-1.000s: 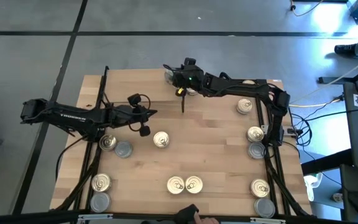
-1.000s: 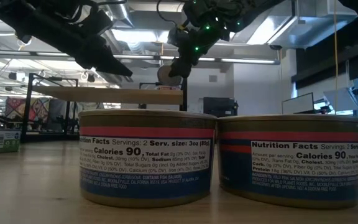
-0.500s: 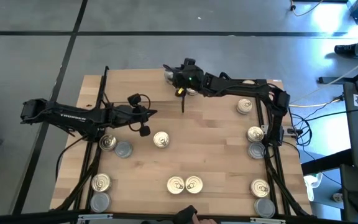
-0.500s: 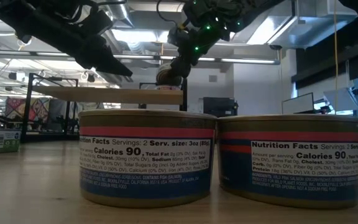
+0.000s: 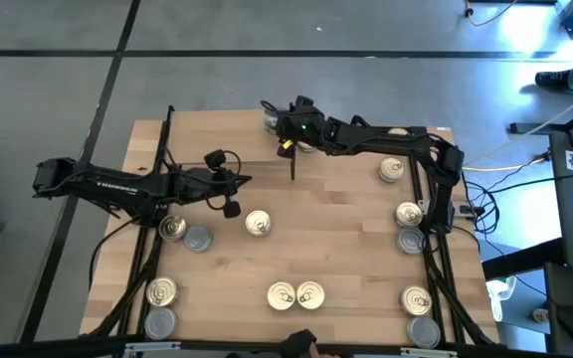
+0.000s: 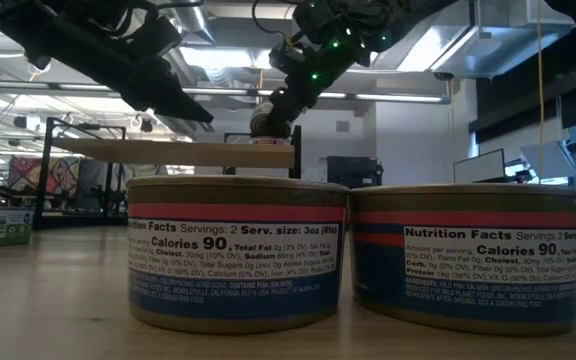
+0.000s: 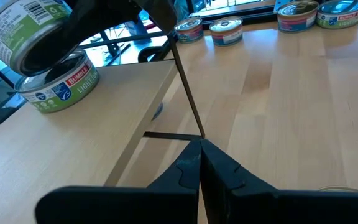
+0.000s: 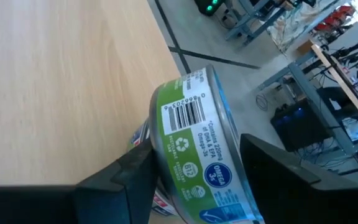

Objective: Stack canned seafood by type on shelf
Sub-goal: Stack the green tuna can on top of the green tuna can on the shelf

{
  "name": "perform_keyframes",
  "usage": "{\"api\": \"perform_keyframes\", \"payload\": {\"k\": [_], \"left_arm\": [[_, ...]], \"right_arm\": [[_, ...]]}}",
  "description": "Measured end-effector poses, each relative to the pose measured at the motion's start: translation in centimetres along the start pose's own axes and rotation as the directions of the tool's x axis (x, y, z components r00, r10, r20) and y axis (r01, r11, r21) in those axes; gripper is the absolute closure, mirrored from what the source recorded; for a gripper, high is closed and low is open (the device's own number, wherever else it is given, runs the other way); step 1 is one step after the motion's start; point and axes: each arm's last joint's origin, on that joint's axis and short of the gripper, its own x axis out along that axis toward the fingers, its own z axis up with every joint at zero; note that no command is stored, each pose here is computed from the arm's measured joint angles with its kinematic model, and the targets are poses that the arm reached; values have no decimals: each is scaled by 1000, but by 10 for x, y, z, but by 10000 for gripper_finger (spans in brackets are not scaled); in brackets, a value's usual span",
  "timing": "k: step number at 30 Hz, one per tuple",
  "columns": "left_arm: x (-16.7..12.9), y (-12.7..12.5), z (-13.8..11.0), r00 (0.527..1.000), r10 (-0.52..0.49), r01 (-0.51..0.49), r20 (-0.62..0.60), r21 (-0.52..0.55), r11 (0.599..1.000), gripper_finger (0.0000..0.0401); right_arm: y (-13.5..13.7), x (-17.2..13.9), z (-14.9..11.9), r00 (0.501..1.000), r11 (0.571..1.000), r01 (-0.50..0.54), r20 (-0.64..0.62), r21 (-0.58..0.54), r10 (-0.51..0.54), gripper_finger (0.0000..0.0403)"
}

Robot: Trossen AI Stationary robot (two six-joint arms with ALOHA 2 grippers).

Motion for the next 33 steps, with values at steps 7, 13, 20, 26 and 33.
{"api": "perform_keyframes", "payload": {"k": [7,13,20,26,33], "left_arm": [[0,0,0,1000,0,0,0,-1,1000,400],[0,0,0,1000,-1,1,-5,-5,1000,400],[0,0,0,1000,-1,1,-6,-5,1000,400],[0,0,0,1000,-1,1,-6,-6,1000,400],[0,0,0,1000,-1,1,-6,-6,1000,400]], "right_arm": [[-1,0,-1,999,999,35,-27,-5,-35,162],[0,0,-1,1000,1000,3,-10,-2,-3,120],[4,0,-2,997,997,-71,0,15,71,114],[2,0,-3,1000,1000,-21,-23,19,21,114],[0,0,-2,999,1000,30,-36,-9,-30,113]]}}
